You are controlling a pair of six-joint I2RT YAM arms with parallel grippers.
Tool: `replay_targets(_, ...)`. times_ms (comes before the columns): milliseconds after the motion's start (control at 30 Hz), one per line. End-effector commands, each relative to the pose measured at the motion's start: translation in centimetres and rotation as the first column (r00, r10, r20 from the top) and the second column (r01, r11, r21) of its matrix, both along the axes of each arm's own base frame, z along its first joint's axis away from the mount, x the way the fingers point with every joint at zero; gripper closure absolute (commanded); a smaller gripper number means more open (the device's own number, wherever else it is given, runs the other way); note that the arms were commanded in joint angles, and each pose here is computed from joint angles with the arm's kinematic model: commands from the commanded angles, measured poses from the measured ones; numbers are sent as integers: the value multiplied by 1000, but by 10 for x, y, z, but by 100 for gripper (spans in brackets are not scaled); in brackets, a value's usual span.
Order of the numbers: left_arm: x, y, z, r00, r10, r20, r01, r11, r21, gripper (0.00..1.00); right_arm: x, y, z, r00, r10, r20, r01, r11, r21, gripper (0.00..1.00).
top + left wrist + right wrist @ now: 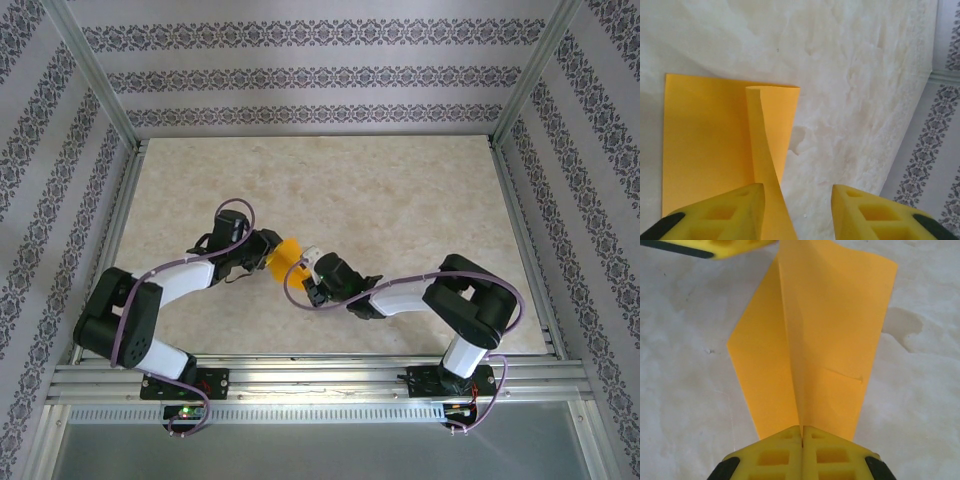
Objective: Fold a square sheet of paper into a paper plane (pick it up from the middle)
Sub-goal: Fourth fold the wing at the center of the table.
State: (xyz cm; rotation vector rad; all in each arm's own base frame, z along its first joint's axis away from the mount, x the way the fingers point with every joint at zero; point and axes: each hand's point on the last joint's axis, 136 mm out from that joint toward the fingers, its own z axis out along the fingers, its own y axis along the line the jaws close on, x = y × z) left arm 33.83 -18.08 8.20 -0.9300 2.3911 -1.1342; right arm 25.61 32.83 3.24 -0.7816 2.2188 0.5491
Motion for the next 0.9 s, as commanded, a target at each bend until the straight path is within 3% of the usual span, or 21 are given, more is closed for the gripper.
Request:
replay_targets(0, -4, 17, 6, 1000, 18, 21, -20, 996, 86, 59, -5, 10, -1, 988, 11, -151, 8, 991, 131, 98)
replay_targets(233, -11, 23, 13, 999, 20, 48, -25, 994, 105, 60, -3, 20, -3, 953, 36, -301, 36, 972, 232, 98)
replay_targets(533, -8, 17, 17, 998, -23, 66, 16, 995, 97, 62, 0, 31, 7, 862, 103, -496, 107, 920, 377, 98)
replay_targets(867, -7, -2, 10, 990, -112, 81, 109, 993, 36, 74, 3, 31, 7, 799, 135, -585, 164, 888, 430, 98)
